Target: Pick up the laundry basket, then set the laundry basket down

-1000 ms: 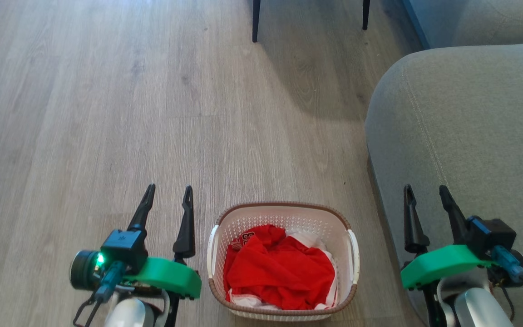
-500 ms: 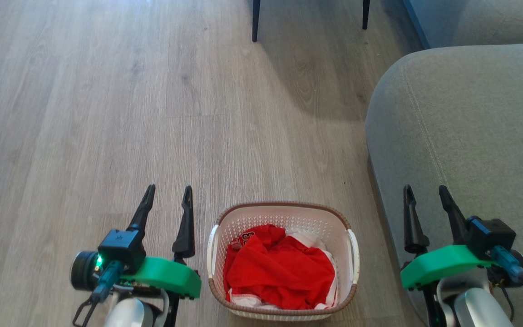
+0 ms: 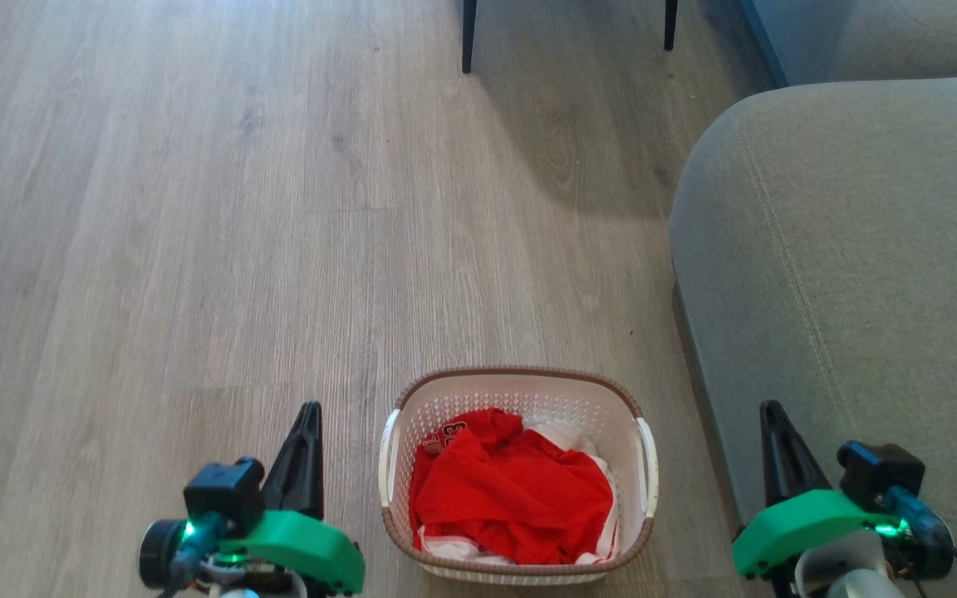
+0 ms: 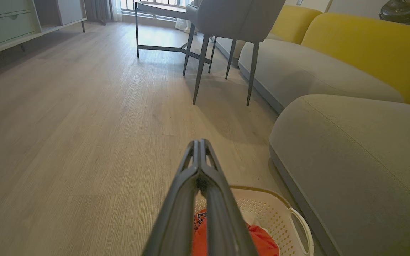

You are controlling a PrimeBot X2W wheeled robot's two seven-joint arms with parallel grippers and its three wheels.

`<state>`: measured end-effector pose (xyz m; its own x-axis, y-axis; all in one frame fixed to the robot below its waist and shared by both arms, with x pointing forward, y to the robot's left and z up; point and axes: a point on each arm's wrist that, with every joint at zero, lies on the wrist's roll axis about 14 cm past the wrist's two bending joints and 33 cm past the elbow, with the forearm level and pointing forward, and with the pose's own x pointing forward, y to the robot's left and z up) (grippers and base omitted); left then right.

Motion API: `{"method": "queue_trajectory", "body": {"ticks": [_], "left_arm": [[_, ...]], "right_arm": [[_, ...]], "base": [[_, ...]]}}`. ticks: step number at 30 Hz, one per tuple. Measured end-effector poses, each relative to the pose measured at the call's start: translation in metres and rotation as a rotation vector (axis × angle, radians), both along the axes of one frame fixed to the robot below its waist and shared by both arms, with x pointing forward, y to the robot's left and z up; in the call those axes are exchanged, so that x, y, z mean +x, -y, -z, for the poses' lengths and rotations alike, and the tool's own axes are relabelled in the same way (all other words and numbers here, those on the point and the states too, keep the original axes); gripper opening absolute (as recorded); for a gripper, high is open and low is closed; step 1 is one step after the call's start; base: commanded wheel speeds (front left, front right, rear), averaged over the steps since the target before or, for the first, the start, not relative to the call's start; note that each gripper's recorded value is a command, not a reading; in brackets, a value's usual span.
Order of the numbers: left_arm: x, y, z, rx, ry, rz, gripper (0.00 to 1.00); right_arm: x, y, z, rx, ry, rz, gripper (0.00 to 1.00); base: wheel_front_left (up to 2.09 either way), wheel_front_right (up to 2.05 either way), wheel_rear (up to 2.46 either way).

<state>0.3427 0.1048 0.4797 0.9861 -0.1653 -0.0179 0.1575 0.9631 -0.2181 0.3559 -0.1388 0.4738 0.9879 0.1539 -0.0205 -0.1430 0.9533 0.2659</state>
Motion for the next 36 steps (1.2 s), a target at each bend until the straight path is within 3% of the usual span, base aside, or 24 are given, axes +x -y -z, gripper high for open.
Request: {"method": "queue_trajectory", "body": {"ticks": [36], "left_arm": [[0.010,-0.025,0.011,-0.368,-0.137,-0.093,0.00]], "right_arm": [[0.004,0.022,0.005,0.362,-0.089,0.112,0.00]], "base": [[0.00,0.00,0.00]]}}
